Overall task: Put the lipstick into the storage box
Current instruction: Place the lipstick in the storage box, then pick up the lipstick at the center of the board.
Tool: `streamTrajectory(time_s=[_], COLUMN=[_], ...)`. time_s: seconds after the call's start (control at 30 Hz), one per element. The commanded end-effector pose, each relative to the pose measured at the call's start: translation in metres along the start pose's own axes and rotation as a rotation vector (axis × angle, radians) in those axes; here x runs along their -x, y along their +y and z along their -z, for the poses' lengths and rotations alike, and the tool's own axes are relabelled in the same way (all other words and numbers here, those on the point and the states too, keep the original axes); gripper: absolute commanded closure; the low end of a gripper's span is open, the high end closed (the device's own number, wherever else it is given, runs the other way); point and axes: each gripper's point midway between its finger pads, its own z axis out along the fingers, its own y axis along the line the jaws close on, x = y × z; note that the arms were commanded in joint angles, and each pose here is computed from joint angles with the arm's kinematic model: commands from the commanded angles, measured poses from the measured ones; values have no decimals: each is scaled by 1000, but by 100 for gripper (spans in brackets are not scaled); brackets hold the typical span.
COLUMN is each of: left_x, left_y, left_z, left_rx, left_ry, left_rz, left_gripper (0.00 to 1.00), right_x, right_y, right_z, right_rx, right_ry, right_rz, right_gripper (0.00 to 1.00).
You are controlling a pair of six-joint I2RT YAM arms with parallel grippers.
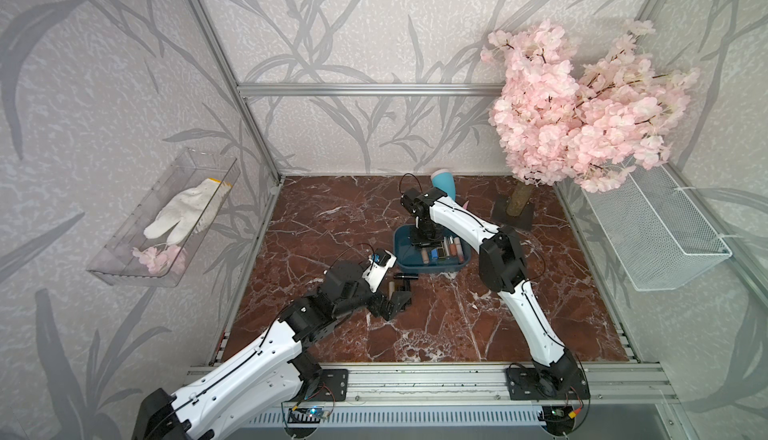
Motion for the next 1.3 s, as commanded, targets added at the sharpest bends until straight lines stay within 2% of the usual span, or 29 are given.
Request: streamTrajectory(time_s=[0.0,0.3,0.5,1.0,1.27], left_x=[16,20,22,12,-6], left_y=[3,15,20,27,26], left_z=[4,9,16,34,46], left_rx=[27,102,142,173,163], left_ry=[-45,-53,-50,-144,-155], left_rz=[2,51,59,182,210], left_gripper=[0,0,0,0,0], right_x=[-3,-10,-29,-127,-163], right_y=[-5,8,13,27,39], right_z=[27,62,81,104,89], right_rx=[0,58,94,162,159], right_ry=[-25,-74,-84,-61,-24], right_rz=[2,45,71,156,191], right_gripper=[65,65,64,63,63])
